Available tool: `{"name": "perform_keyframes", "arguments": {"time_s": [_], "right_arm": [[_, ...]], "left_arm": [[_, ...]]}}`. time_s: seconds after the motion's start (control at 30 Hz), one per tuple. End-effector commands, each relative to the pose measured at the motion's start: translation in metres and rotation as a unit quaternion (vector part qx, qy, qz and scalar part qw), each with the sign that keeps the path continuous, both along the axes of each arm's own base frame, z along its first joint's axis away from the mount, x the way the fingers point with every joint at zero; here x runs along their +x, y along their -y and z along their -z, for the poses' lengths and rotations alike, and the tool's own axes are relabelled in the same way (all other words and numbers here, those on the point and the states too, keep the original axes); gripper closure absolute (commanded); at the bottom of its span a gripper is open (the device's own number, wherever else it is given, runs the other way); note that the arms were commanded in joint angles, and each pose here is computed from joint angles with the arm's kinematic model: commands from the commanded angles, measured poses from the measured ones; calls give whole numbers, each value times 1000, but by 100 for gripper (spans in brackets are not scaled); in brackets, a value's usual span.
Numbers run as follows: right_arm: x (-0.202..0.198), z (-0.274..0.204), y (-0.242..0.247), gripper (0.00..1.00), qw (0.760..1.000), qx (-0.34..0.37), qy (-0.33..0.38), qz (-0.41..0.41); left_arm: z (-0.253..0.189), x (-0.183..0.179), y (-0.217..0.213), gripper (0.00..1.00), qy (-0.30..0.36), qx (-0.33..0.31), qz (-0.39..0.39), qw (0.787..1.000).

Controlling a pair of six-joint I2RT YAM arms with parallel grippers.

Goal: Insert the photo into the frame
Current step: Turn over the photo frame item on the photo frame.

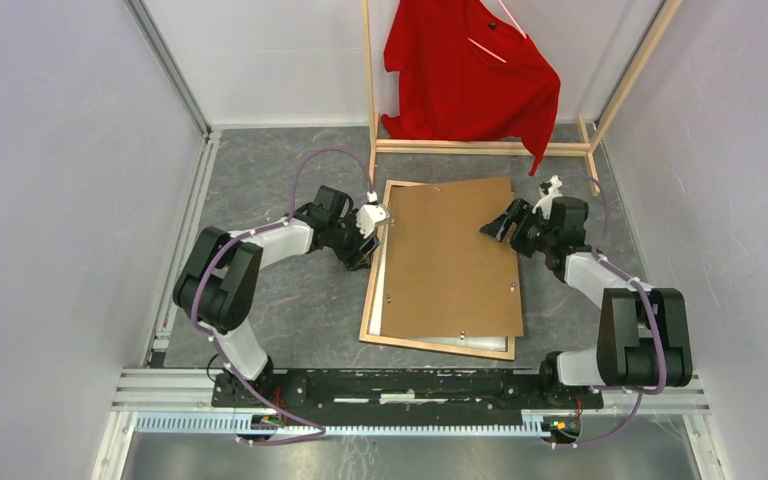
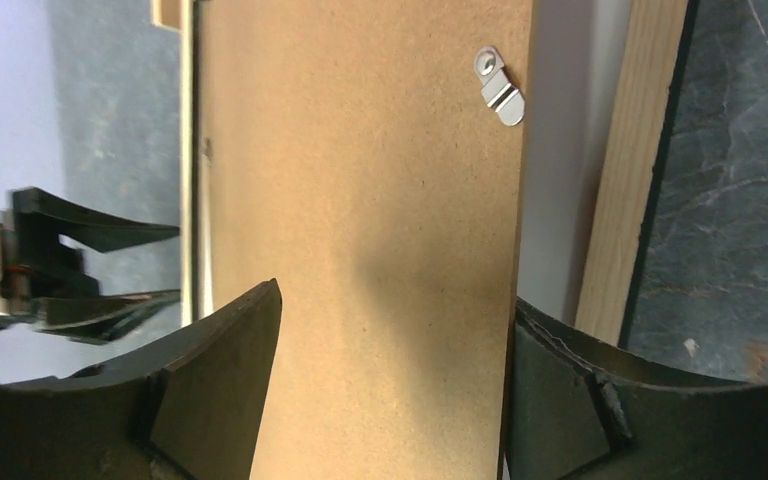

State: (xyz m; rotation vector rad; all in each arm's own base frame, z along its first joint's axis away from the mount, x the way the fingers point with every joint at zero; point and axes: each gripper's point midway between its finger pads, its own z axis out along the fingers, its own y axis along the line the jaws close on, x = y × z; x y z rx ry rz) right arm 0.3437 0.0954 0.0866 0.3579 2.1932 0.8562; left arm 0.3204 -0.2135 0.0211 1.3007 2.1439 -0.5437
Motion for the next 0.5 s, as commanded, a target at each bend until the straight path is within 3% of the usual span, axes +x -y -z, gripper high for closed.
{"name": "perform_keyframes", "arguments": {"time_s": [0.0,0.4,0.47], "right_arm": [[-13,13,-5,22,997,-63,-23,-31],[-14,6,-20,16,998,-56,-20,-28],[-12,4,-20,2,997,-70,-21,-35]], "left_arm": [[-5,-3,4,32,4,-4,16,1000],[-1,-6,3,33,0,-2,19,1000],[-2,-5,4,33,2,-4,20,1000]]}}
